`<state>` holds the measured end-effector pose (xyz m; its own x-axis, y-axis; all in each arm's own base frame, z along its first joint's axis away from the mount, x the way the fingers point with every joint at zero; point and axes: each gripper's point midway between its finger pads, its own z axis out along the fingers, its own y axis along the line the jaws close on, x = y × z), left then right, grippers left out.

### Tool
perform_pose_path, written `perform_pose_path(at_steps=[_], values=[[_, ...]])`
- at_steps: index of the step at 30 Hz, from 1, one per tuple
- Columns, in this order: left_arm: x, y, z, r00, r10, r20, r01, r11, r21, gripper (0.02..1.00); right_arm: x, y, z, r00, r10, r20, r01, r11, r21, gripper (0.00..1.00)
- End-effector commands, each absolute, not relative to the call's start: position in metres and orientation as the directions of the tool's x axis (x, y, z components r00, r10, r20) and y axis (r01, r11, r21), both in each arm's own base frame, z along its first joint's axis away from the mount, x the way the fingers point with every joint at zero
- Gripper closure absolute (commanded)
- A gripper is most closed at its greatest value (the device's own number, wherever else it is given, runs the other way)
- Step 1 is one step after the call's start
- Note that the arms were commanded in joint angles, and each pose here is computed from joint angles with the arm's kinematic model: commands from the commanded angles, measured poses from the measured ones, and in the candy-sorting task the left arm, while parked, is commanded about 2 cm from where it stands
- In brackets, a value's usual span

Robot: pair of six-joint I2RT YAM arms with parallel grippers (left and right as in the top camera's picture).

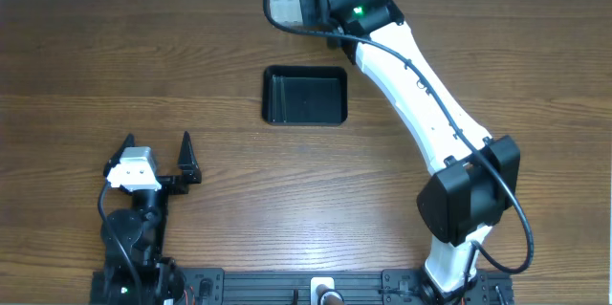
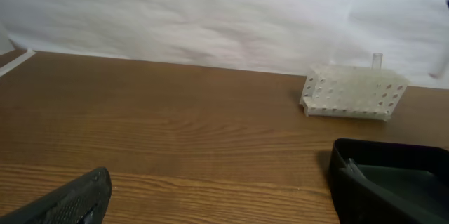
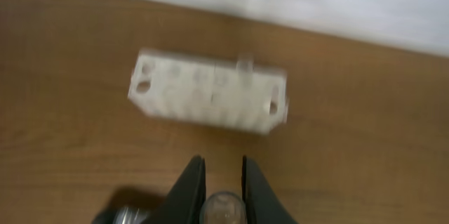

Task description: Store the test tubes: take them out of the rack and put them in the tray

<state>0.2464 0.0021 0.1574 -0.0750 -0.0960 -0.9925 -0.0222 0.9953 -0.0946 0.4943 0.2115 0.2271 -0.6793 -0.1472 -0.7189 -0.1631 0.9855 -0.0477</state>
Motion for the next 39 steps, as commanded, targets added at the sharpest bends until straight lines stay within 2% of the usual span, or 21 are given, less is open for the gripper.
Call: perform_pose_path(at_steps=[1, 4, 14, 21, 39], values=[[0.246, -0.001, 0.157, -0.074, -0.081, -0.994, -0.006, 0.997, -0.081, 0.02, 0.466, 0.221, 0.24, -0.735, -0.039, -0.677, -0.13, 0.988, 0.084, 0.978], [0.246, -0.001, 0.157, -0.074, -0.081, -0.994, -0.006, 0.997, -0.081, 0.02, 0.448, 0.217, 0.225, -0.802, -0.01, -0.598, -0.09, 0.99, 0.104, 0.985], [0.246, -0.001, 0.157, -0.074, -0.081, -0.994, -0.006, 0.997, -0.081, 0.02, 0.41, 0.193, 0.189, -0.914, 0.021, -0.405, 0.001, 0.999, 0.05, 0.985], [0.246, -0.001, 0.157, -0.074, -0.081, -0.994, -0.006, 0.997, -0.081, 0.02, 0.393, 0.2, 0.15, -0.971, 0.025, -0.24, 0.007, 0.997, 0.073, 0.989], [0.246, -0.001, 0.157, -0.074, -0.081, -0.994, -0.006, 0.997, -0.081, 0.02, 0.414, 0.205, 0.109, -0.976, 0.038, -0.213, 0.023, 0.997, 0.071, 0.991]])
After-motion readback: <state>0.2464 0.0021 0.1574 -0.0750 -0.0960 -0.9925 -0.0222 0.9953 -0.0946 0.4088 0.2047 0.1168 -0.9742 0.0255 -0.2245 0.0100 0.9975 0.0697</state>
